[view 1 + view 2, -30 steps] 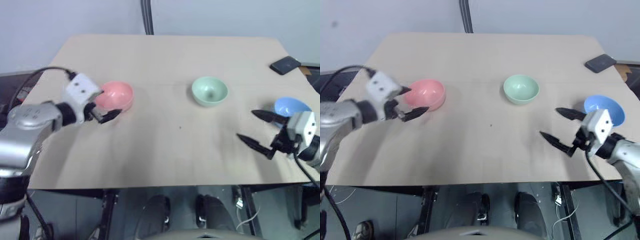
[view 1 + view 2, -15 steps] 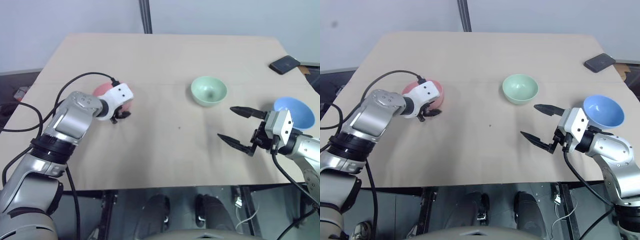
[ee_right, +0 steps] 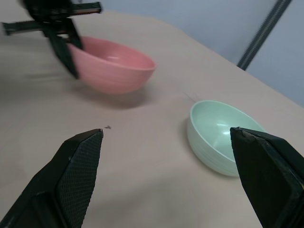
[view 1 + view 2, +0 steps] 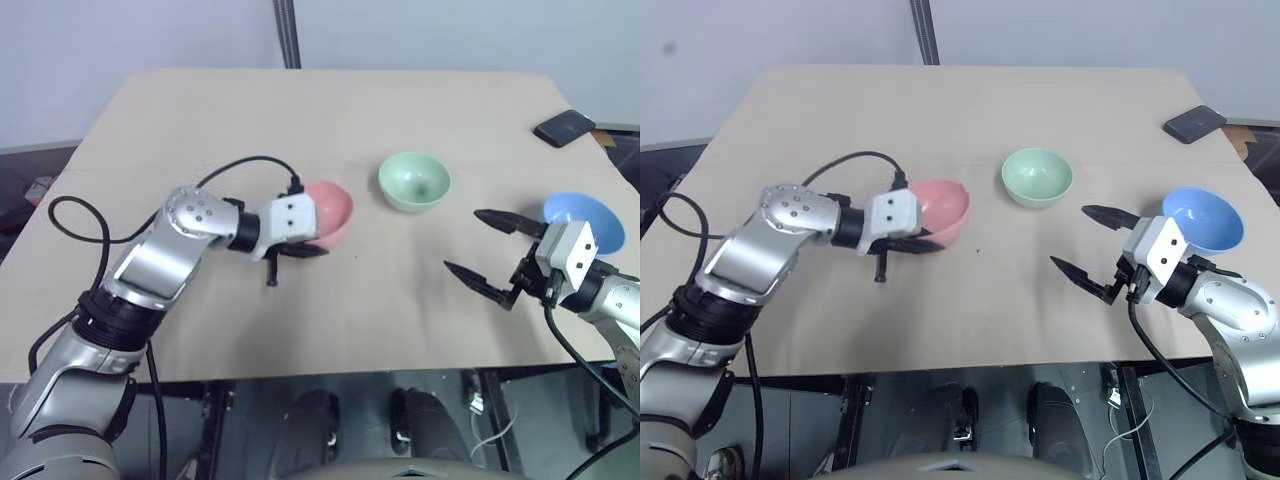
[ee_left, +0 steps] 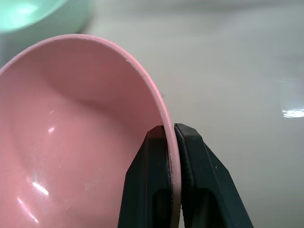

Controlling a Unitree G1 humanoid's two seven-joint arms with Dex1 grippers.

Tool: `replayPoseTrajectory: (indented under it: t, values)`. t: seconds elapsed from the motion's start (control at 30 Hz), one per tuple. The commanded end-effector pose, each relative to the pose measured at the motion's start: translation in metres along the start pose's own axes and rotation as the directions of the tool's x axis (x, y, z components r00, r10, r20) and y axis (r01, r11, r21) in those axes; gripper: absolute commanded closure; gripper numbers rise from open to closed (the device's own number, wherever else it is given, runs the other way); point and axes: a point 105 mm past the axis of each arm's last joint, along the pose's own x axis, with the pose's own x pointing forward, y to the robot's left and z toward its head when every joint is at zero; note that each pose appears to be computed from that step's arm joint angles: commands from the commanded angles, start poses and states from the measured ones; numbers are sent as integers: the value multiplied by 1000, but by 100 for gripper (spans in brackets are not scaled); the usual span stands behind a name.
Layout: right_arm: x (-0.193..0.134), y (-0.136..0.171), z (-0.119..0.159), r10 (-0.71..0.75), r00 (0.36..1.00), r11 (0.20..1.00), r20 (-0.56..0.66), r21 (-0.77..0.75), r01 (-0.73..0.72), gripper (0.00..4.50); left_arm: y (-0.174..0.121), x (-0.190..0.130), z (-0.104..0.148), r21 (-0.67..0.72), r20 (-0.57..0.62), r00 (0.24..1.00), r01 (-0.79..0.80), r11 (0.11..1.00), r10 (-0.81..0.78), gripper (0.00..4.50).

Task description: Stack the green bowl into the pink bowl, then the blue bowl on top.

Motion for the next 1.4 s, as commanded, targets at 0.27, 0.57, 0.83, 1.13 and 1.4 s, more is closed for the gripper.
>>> replayPoseTrajectory:
  t: [0.27, 0.57, 0.83, 1.13, 1.4]
  values:
    - [7, -16, -18, -57, 992, 997, -109, -52, 51, 0, -6, 22, 25, 73, 170, 978, 111, 991, -122, 189]
    - [58, -46, -34, -102, 982, 972, -160, -225, 65, 0, 11, -32, 23, -197, 348, 916, -138, 971, 200, 77]
    - [124, -50, -59, 100, 953, 944, -287, -276, -182, 0, -11, -80, -11, -387, 323, 829, -324, 863, 456, 77]
    - [143, -63, -65, 156, 924, 907, -349, -319, -274, 332, -26, -84, -8, -435, 286, 778, -415, 799, 560, 69]
    - [141, -55, -8, 255, 951, 885, -174, -353, -302, 440, -23, -86, -21, -494, 247, 732, -469, 732, 635, 69]
